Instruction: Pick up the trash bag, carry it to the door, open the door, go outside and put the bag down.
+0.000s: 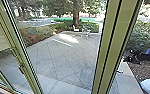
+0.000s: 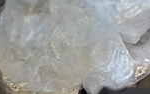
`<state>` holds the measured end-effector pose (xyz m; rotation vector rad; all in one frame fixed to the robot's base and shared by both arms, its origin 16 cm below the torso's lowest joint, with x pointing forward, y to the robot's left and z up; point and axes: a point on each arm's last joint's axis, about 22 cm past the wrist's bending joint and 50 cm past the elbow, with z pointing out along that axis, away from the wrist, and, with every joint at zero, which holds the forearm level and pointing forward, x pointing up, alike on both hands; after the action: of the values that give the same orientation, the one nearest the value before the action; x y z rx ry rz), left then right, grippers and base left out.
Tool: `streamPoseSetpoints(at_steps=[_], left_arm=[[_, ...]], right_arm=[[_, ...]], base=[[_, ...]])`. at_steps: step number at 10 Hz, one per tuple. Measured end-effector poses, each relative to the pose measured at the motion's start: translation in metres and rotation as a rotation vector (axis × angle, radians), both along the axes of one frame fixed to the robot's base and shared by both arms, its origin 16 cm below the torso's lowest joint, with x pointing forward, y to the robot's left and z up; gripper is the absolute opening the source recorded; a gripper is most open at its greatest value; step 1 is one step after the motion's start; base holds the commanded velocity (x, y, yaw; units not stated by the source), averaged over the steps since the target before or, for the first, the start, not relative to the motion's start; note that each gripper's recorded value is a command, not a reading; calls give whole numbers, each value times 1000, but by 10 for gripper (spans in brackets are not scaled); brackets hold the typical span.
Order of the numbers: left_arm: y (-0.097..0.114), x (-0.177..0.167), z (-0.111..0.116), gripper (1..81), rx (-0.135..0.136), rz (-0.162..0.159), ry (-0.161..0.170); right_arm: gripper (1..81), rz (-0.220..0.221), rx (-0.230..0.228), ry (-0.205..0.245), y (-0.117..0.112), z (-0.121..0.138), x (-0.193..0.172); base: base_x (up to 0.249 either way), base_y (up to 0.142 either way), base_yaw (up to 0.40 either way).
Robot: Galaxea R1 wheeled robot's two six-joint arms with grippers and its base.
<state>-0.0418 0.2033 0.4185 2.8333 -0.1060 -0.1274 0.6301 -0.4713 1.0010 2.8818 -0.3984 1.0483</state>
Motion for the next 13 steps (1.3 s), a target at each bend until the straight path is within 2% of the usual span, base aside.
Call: streamPoseSetpoints(at_steps=[3,5,7,9,10,13], left_arm=[[2,0,0,10,3,5,2],[5,0,0,10,8,26,8],[6,0,0,10,9,28,9],[5,0,0,10,7,16,14],[4,3,-1,10,6,13,15],[0,6,-1,10,0,0,16]], right_arm=[[811,72,-121,-8,-9,-5,9],[811,82,-168,-22,-19,-5,20],[811,111,-244,-36,-34,-1,29],[811,109,-313,-62,-58,8,30],[811,97,-361,-75,-77,15,27],[811,62,-474,-77,-127,32,17]], base=[[0,0,0],[0,0,0],[0,0,0],[0,0,0],[0,0,0],[0,0,0]])
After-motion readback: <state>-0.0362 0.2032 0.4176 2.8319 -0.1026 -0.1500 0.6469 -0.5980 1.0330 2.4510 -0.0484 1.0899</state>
